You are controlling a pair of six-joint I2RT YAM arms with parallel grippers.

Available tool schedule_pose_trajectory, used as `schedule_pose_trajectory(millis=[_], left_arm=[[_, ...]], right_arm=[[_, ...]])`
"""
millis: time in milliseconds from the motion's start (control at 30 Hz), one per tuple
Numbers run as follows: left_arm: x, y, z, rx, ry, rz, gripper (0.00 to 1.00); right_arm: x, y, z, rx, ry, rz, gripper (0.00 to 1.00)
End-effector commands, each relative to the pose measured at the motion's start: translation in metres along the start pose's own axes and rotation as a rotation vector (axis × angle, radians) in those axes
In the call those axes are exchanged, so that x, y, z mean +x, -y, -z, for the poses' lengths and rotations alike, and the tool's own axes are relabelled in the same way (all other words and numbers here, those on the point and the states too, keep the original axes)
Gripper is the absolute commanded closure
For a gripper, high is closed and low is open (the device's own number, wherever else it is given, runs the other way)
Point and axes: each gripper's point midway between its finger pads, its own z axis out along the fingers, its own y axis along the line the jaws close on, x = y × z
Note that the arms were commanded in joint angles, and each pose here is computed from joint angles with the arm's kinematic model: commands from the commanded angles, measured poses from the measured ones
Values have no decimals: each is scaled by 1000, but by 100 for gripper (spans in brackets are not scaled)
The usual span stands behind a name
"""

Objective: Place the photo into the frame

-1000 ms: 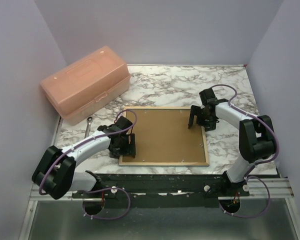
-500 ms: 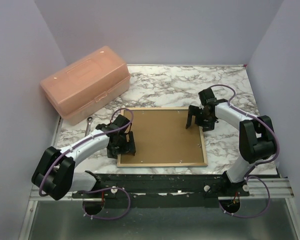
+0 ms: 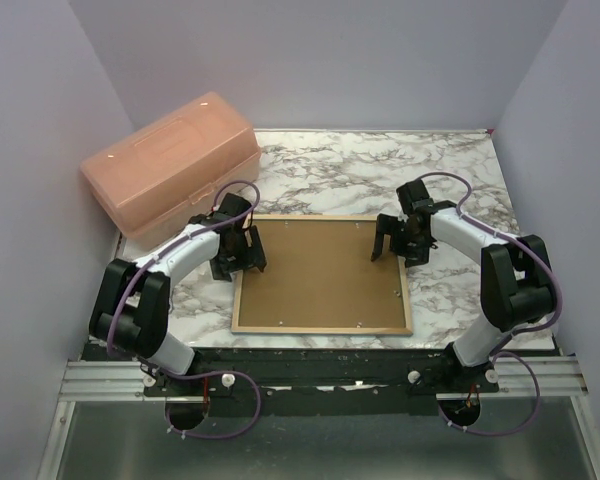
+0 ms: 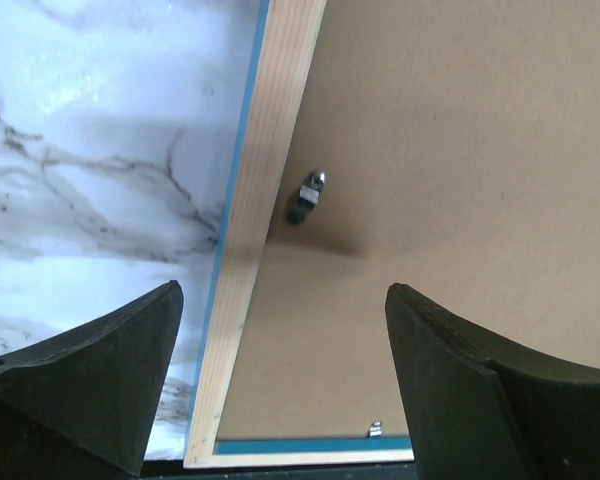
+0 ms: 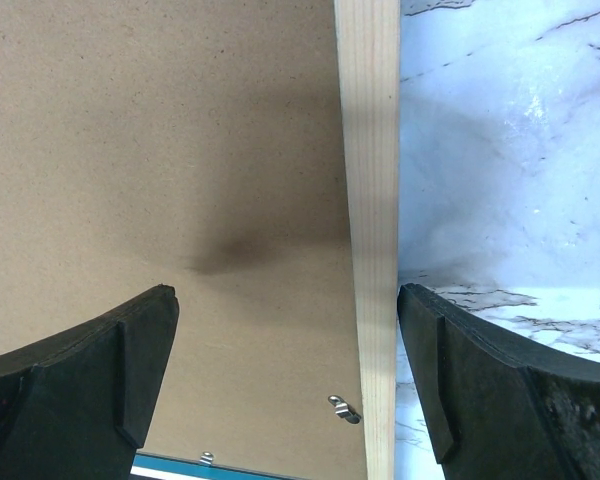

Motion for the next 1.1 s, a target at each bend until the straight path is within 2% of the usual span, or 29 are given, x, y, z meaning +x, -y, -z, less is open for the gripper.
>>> schedule_pose_trajectory(millis=[0,167,400,633,900,1067], left_arm=[[-23,-5,-11,-67,39,-26,19],[-35,-2,-20,-98,37,-27,27],[-39,13,-20,-39,22,-43,33],[-11,36,-11,92,-14,-54,34],[33,52,-1,136,-36,-94,34],[46,48,-2,130,-42,-87,31]], right_arm=[[6,-4,-2,-11,-37,3,0],[8,-4,-6,-13,-47,6,0],[7,-3,-7,-6,-46,8,0],[-2,-4,7,0,-1,4,0],[2,-3,12,-3,-1,-5,0],[4,1,13,13,6,-5,0]])
